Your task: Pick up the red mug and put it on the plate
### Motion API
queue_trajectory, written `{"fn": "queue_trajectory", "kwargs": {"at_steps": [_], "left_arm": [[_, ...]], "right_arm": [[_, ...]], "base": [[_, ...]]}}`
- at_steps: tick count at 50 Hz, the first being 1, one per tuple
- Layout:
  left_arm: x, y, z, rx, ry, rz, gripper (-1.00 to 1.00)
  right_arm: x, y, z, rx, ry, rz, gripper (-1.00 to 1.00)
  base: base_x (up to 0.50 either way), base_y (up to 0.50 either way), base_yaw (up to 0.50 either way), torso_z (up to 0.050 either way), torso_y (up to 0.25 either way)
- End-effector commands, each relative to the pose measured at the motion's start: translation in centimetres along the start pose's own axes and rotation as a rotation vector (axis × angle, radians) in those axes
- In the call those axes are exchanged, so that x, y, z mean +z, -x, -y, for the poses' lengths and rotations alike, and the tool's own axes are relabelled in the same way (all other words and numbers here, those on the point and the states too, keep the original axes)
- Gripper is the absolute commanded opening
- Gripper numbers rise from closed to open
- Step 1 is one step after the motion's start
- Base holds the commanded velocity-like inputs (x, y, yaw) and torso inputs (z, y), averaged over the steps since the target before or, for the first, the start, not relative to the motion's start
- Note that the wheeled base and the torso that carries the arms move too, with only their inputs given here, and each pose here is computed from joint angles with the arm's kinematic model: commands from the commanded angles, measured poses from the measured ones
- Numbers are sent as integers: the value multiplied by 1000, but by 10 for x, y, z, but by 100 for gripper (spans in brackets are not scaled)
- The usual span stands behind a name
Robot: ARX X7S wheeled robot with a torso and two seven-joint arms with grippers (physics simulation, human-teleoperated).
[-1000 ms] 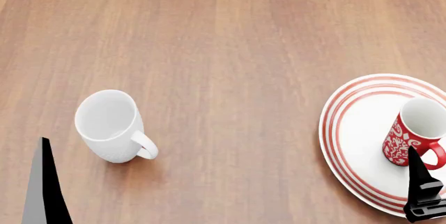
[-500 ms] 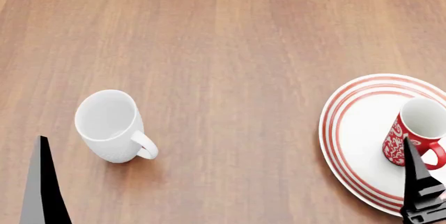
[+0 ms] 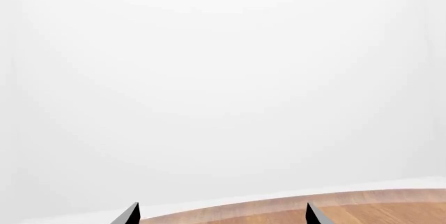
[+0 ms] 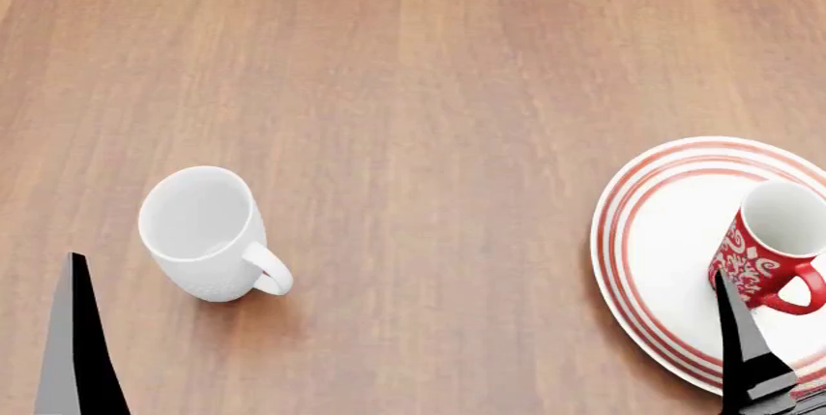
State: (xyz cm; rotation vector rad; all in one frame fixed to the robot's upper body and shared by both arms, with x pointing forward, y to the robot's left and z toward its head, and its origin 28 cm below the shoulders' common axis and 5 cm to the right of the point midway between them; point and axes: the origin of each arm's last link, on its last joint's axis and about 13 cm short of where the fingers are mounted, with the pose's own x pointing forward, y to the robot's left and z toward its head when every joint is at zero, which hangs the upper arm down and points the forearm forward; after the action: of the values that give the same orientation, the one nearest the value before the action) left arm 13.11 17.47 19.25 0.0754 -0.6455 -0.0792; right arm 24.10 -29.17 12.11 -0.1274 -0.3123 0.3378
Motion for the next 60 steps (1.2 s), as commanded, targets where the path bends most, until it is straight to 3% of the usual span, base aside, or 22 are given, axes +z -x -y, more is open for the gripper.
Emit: {"fn": "queue_trajectory", "kwargs": {"at_steps": [1,27,49,60], "left_arm": [[0,0,0,0,-1,1,100],[0,0,0,0,-1,2,100],[-1,2,3,-4,5,-1,100],[-2,5,3,-1,9,-1,100]], "right_arm": [[5,4,-9,37,28,18,100],[10,11,-21,94,74,47,100],[13,24,-52,224,150,96,100],[18,21,-58,253,146,114,100]], "base": [[0,0,0,0,0],[0,0,0,0,0],[0,0,0,0,0],[0,0,0,0,0]]}}
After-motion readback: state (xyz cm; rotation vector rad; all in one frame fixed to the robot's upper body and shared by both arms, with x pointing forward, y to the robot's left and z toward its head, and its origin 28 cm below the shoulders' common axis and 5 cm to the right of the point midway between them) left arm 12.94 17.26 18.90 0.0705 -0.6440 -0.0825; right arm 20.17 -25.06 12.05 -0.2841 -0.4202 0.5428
